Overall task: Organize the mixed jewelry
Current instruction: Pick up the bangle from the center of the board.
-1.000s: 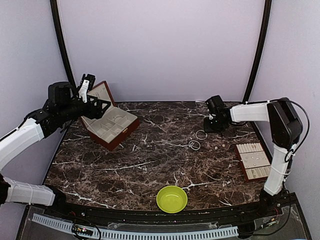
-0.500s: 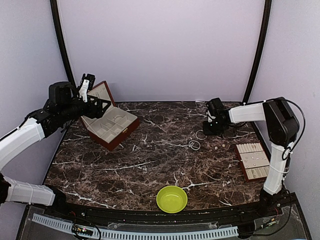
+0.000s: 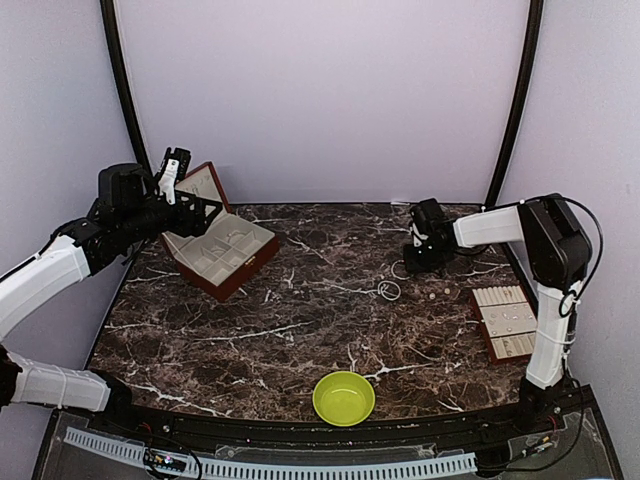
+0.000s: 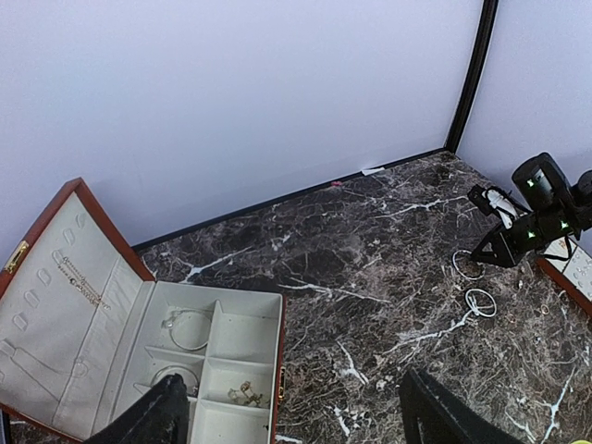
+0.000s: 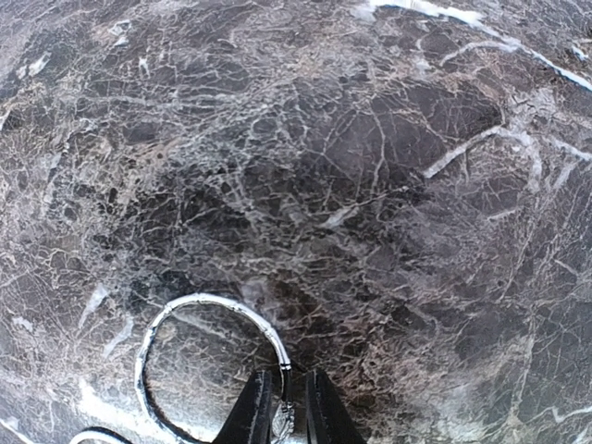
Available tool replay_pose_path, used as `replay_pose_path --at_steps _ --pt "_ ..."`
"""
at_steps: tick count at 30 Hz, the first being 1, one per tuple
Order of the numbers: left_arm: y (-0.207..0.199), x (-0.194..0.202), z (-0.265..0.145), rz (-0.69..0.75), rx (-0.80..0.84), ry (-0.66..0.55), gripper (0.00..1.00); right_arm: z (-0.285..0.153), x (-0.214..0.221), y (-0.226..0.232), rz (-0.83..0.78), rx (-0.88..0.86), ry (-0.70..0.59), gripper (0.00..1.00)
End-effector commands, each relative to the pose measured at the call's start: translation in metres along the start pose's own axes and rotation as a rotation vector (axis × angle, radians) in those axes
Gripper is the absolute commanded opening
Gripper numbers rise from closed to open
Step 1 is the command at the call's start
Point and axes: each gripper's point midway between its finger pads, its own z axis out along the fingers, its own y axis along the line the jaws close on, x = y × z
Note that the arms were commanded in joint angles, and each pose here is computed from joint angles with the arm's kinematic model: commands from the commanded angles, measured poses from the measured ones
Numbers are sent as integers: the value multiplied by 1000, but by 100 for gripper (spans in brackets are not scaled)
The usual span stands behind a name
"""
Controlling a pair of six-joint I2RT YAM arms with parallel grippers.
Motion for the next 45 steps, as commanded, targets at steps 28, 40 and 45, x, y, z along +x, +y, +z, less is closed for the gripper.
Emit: replay_pose_path --at_steps 28,40,45 --pt "-1 -6 -4 -9 3 -34 81 15 -17 2 -29 47 -54 3" --pt "4 -7 -7 4 -30 -45 82 -12 -39 6 27 -2 -187 0" --pt "5 -3 -4 4 -31 -35 82 -30 -49 8 27 -23 -240 0"
